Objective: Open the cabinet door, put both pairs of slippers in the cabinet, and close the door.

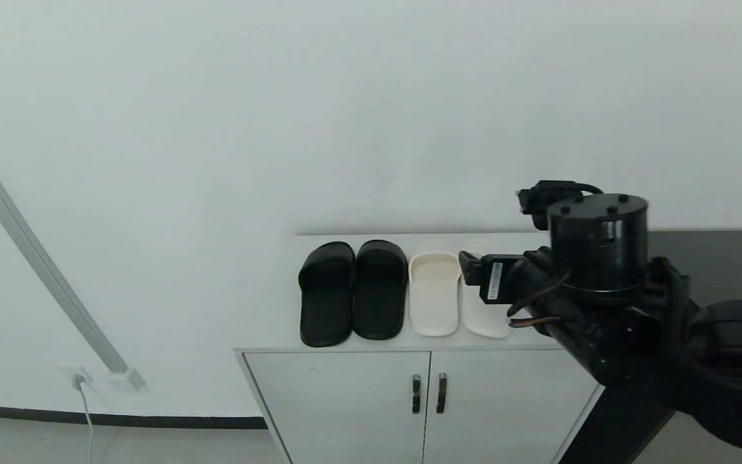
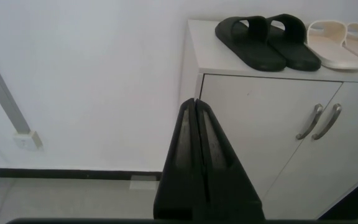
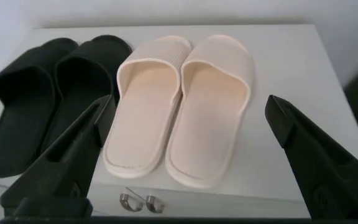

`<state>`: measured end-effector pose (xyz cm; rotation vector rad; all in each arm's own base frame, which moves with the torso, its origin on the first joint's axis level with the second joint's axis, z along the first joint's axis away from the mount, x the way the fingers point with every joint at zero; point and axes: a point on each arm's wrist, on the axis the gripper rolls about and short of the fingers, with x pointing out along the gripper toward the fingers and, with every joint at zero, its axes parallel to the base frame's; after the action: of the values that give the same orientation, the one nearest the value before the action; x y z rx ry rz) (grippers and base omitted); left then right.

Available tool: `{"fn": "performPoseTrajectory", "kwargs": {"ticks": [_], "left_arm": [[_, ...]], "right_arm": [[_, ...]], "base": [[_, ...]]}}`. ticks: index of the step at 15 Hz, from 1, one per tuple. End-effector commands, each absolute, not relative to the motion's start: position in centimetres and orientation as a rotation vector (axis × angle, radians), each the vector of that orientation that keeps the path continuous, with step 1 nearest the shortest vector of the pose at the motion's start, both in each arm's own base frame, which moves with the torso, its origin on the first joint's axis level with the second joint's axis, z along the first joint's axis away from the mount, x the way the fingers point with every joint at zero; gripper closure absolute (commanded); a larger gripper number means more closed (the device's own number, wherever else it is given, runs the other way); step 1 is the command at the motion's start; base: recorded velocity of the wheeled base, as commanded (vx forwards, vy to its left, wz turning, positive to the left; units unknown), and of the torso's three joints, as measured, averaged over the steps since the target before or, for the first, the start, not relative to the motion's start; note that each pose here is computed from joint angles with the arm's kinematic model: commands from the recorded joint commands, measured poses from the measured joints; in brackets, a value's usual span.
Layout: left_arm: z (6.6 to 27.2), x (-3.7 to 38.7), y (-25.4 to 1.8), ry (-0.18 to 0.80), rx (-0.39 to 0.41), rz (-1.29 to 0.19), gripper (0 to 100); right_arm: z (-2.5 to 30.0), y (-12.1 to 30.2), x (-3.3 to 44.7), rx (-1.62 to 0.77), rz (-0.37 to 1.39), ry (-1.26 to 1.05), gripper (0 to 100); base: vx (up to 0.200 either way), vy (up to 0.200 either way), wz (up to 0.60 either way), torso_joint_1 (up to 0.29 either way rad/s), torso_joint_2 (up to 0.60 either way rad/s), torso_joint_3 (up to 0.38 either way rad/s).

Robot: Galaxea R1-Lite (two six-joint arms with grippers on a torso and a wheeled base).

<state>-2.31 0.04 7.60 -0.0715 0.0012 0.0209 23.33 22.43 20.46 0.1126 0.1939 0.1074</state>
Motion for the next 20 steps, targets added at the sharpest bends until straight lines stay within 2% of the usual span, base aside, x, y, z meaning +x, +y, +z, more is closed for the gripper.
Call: {"fn": "performPoseTrajectory", "kwargs": {"ticks": [1,5,15,20], "left_arm": [[7.6,-2.3,0.0,0.002,-0.072,0.022,100],[7.6,-2.3,0.0,0.002,-0.074,0.022,100],[7.6,-2.3,0.0,0.002,-0.074,0.022,100],[7.6,-2.3,0.0,0.002,-0.074,0.022,100]], "right_arm": [[17.4,24.8,25.9,0.080,0.072,0.235,0],[14.6,26.3,29.1,0.055,0.013,0.261,0],[11.8,27.6,35.4,0.083,-0.054,0.247,0],[11.7,27.9,37.2,0.095,-0.068,0.229,0]], "base": [[0.000,0.000,0.00,0.000,0.00,0.000],[0.000,0.000,0.00,0.000,0.00,0.000],[0.000,0.000,0.00,0.000,0.00,0.000],[0.000,0.000,0.00,0.000,0.00,0.000]]}}
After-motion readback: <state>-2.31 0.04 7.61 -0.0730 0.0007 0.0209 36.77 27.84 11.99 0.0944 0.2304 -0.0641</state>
